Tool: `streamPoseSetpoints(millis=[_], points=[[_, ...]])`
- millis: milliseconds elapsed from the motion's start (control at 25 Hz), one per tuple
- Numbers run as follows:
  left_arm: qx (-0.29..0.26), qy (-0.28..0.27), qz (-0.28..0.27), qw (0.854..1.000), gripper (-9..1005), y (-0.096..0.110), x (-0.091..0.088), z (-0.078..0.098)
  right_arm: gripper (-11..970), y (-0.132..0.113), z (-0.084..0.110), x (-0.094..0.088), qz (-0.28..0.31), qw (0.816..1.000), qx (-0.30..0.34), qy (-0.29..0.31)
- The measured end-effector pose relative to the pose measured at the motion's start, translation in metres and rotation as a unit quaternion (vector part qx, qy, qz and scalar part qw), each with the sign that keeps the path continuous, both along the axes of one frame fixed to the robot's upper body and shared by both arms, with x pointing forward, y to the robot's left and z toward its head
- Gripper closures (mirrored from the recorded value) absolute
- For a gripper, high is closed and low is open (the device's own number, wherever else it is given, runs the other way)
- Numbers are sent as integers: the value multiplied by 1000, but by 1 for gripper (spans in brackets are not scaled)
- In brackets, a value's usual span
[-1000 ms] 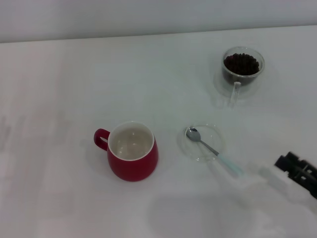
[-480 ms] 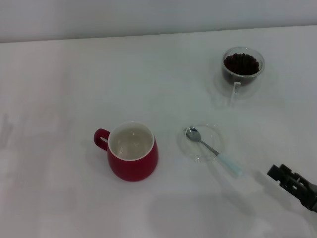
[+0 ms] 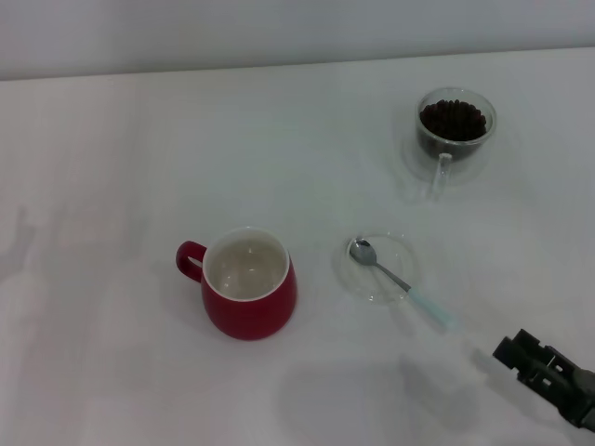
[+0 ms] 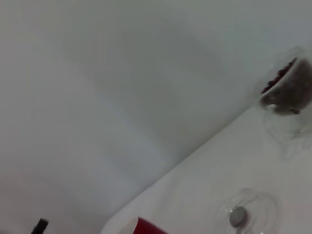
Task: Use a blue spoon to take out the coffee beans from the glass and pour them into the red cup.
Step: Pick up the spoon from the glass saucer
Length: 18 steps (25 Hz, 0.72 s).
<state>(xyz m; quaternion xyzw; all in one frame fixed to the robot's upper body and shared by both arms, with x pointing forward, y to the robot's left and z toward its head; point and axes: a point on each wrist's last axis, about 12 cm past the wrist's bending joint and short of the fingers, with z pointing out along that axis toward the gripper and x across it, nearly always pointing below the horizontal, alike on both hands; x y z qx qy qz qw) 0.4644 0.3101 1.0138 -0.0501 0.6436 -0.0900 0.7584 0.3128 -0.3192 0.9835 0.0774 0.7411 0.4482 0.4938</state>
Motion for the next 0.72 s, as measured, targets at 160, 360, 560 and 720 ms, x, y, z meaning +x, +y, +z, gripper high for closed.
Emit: streamPoseSetpoints(millis=[160,360,560,720], points=[[-2,0,0,1000,104,-1,1,0,118,2,1,-2,4,998,-43,-39],[-3,-1,0,1000,103,-1,1,0,119,1,-2,-2,-2,994,-87,-60],[-3,-3,-4,1000,103,-2,4,2,118,2,-5,11,12,990,-121,-71],[-3,-3,-5,1000,103,-3,5,2,119,4,-7,21,26,988,-133,-69]])
